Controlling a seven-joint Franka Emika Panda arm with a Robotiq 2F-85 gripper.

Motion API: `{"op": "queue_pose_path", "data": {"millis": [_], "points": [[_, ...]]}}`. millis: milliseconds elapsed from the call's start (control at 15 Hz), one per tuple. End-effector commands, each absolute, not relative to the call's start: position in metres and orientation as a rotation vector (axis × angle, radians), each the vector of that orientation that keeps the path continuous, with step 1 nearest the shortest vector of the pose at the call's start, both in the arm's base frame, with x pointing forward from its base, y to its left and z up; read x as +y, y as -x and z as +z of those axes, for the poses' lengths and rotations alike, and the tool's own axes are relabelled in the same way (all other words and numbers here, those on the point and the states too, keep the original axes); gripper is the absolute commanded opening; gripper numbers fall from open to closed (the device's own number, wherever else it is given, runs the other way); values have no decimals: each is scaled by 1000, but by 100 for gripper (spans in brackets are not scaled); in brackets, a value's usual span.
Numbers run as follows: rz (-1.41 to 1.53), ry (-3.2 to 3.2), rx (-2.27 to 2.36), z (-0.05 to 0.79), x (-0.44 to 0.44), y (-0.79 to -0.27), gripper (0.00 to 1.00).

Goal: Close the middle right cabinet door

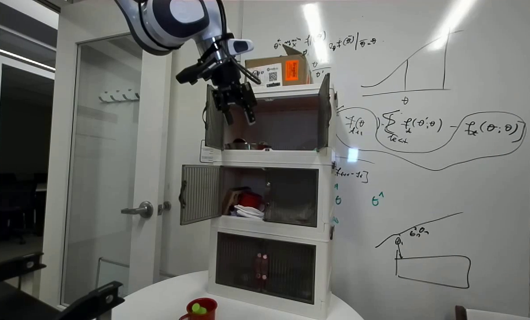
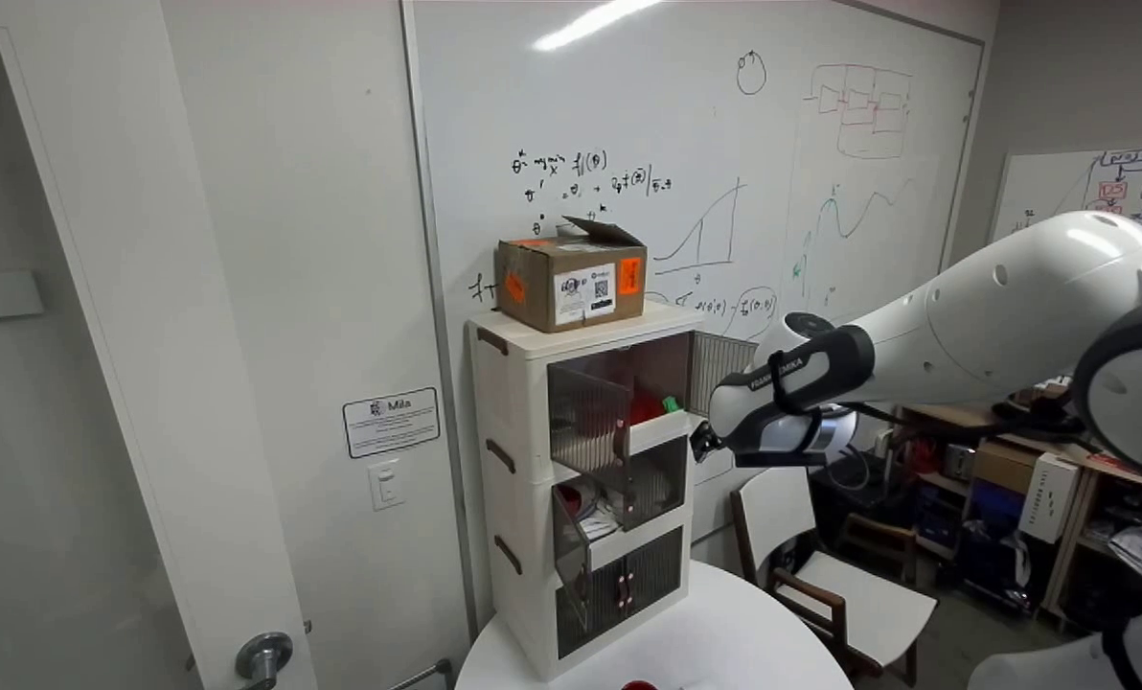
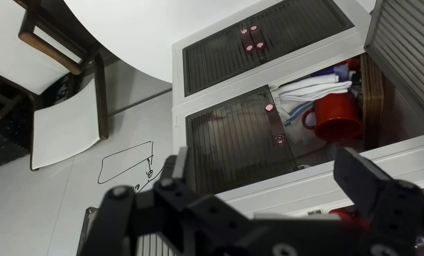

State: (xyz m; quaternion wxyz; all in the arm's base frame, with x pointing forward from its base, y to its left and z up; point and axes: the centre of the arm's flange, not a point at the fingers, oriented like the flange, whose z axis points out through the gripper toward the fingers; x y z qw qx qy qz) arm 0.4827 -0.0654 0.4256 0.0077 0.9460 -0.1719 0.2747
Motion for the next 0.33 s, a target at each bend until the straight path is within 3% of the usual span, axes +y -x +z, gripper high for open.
{"op": "queue_pose_path", "data": {"millis": [0,267], "points": [[857,-2958,-539,425,-66,-482,100],[854,-2958,-539,424,-66,-482,100]]}}
